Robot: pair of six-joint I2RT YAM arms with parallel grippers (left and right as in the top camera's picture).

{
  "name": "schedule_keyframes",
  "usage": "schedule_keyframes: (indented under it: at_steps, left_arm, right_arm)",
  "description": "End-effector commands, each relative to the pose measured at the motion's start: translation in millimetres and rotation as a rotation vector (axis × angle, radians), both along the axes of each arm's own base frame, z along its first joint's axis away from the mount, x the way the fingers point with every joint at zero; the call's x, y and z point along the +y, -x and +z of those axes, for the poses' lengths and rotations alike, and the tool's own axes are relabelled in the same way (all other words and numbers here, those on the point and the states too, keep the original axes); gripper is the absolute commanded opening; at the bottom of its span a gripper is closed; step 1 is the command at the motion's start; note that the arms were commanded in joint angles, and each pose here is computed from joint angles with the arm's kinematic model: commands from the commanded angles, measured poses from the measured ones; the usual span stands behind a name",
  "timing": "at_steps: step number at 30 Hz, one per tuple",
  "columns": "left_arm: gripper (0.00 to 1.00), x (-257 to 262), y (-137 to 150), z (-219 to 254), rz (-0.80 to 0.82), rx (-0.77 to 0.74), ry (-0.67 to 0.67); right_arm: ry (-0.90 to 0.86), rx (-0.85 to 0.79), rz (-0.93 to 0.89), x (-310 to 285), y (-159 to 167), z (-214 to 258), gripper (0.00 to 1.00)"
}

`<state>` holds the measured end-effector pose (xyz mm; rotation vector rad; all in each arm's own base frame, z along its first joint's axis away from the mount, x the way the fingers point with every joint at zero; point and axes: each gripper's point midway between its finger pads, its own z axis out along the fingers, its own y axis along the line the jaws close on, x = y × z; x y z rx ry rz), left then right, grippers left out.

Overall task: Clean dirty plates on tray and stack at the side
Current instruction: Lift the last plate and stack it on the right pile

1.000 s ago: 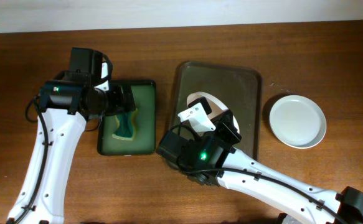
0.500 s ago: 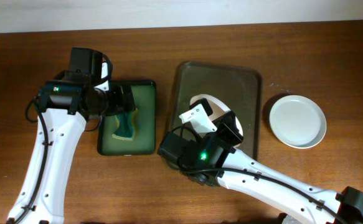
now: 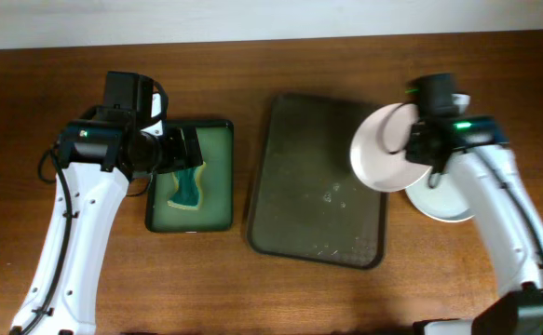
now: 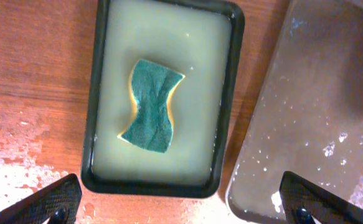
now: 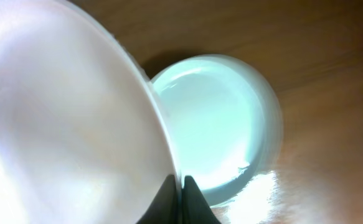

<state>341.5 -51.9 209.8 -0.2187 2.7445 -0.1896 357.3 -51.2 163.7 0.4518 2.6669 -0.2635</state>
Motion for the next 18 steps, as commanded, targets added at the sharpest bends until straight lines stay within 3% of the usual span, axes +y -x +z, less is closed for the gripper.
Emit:
schedule_keyframes:
  at_steps: [1, 4, 8, 9, 10, 11, 15, 18]
  left_arm:
    - [1.0, -1, 0, 3, -0.012, -0.009, 0.006]
    - [1.0, -1, 0, 3, -0.012, -0.009, 0.006]
    - [1.0, -1, 0, 3, -0.012, -0.009, 0.006]
    - [1.0, -1, 0, 3, -0.012, -0.009, 0.006]
    - [1.0, -1, 0, 3, -0.012, -0.009, 0.006]
    - [1.0, -1, 0, 3, -0.012, -0.009, 0.006]
    - [1.0, -1, 0, 3, -0.012, -0.009, 0.006]
    - [1.0, -1, 0, 3, -0.012, -0.009, 0.006]
  right_arm:
    - [-0.438, -0.111, -0.052, -43, -4, 0, 0.04]
    - [-0.48, -0.057, -0.266, -112, 19, -40, 0.04]
    - [-0.577, 0.123, -0.364, -120, 43, -98, 0.08]
    - [-0.592, 0.131, -0.366, -117, 44, -99, 0.48]
    - [-0.638, 0.112, -0.364, -108, 43, -88, 0.7]
    - [-0.652, 0.099, -0.353, -103, 43, -80, 0.77]
    - [-0.566, -0.022, -0.162, -58, 52, 0, 0.78]
    - [-0.483, -0.165, 0.104, 18, 64, 71, 0.78]
